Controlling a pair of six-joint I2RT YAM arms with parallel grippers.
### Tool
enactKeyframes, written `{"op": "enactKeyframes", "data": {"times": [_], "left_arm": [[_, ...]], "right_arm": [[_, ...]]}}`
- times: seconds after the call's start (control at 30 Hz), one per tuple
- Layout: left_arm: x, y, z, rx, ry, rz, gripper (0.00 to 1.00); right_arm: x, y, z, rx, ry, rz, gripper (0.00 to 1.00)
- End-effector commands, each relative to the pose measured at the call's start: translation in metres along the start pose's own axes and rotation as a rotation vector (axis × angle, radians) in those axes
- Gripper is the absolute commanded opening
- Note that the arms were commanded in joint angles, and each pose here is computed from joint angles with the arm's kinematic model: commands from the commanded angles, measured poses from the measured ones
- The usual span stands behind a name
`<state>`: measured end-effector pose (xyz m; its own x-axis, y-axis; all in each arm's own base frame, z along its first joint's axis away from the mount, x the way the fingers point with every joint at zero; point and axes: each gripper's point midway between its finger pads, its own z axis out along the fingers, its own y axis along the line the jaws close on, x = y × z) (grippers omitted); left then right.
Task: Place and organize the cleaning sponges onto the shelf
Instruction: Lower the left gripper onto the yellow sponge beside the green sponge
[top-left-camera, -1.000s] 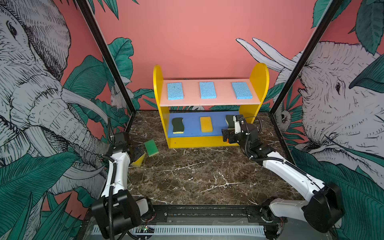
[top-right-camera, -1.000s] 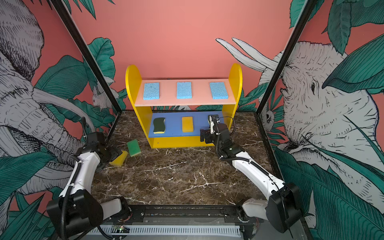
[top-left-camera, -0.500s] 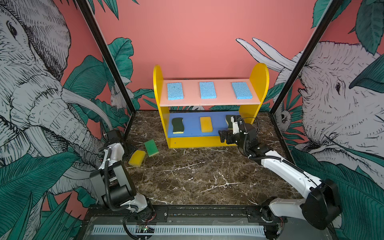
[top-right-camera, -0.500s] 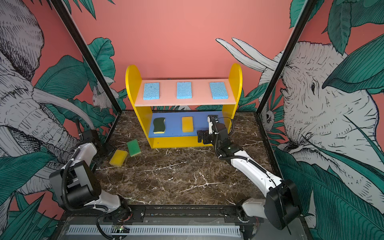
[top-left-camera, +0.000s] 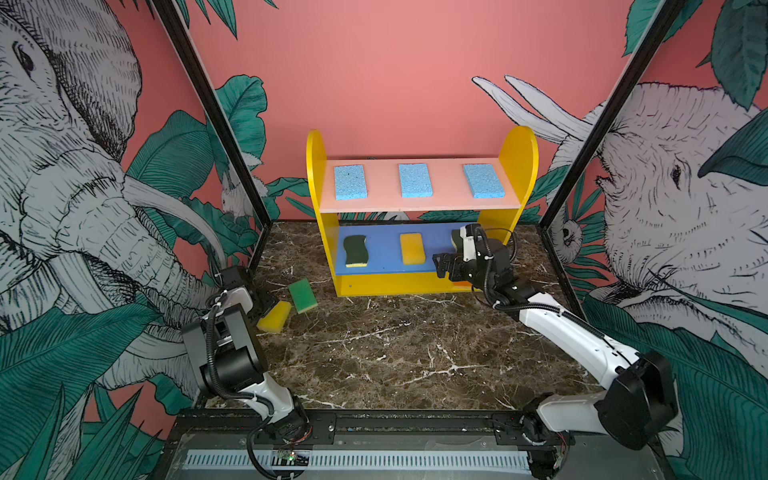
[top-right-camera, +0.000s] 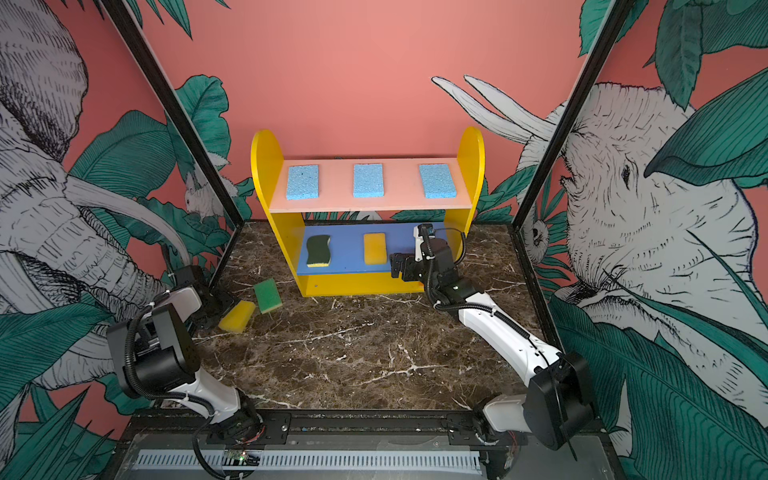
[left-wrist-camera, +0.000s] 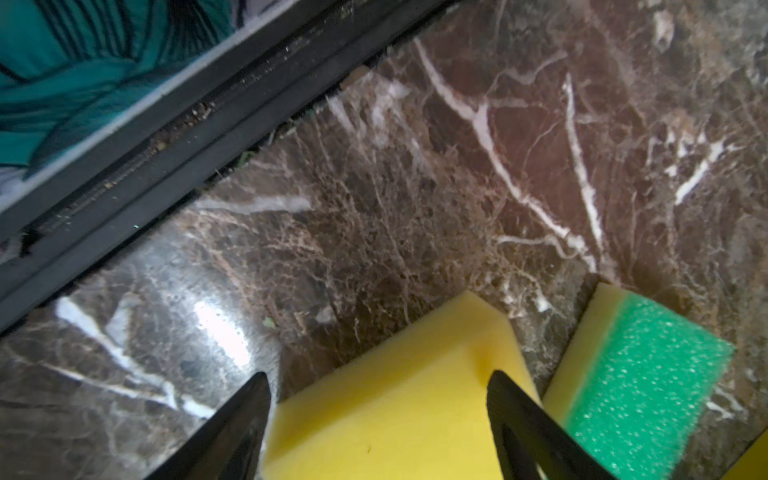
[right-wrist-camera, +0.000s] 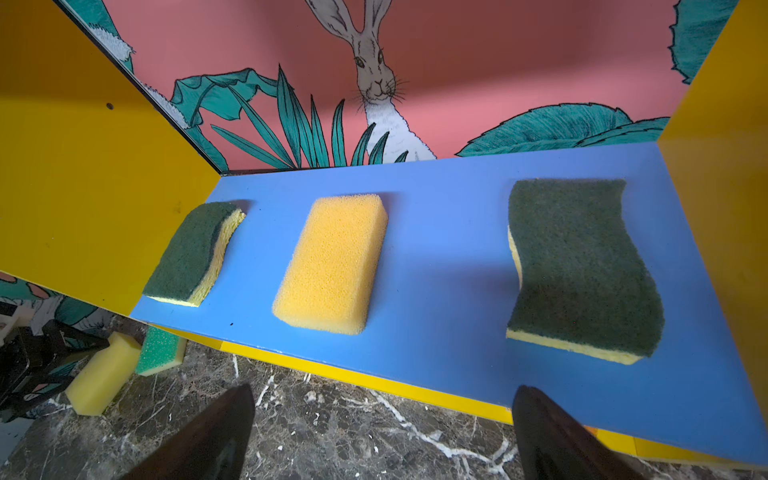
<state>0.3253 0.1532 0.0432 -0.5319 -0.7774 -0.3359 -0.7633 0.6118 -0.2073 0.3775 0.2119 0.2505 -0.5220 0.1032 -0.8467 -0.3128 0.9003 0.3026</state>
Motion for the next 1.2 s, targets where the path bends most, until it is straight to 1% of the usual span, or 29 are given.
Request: {"op": "enactKeyframes", "data": {"times": [0.0,0.13,0.23,0.37,0.47,0.57,0.73,0.97,1.07,1.17], "left_arm": [[0.001,-0.005,-0.005,0.044,-0.026,0.001,0.83],[0.016,-0.013,-0.004,0.068,-0.007,0.021,0.83],[0.029,-0.026,-0.01,0.081,-0.007,0.065,0.83],[0.046,-0.038,-0.016,0.109,0.006,0.088,0.83],[0.06,-0.036,-0.019,0.117,0.028,0.092,0.83],[0.071,-0.03,-0.028,0.123,0.026,0.097,0.83],[0.092,-0.027,-0.036,0.17,0.042,0.123,0.84],[0.118,-0.039,-0.052,0.264,0.08,0.216,0.83],[0.119,-0.038,-0.068,0.284,0.052,0.253,0.84],[0.108,-0.023,-0.08,0.206,-0.028,0.282,0.87]], "right_arm": [[-0.005,0.005,-0.005,-0.02,-0.01,0.02,0.99],[0.001,0.004,-0.009,-0.019,-0.004,0.019,0.99],[0.003,0.003,-0.012,-0.017,-0.003,0.016,0.99],[0.006,0.002,-0.012,-0.019,-0.001,0.012,0.99],[0.012,0.002,-0.011,-0.028,0.009,0.013,0.99],[0.018,0.001,-0.01,-0.029,0.018,0.01,0.99],[0.022,0.001,-0.007,-0.039,0.026,-0.003,0.99],[0.028,0.003,-0.006,-0.057,0.032,-0.003,0.99],[0.029,0.001,-0.007,-0.054,0.028,-0.004,0.99],[0.031,0.001,-0.007,-0.057,0.024,-0.001,0.99]]}}
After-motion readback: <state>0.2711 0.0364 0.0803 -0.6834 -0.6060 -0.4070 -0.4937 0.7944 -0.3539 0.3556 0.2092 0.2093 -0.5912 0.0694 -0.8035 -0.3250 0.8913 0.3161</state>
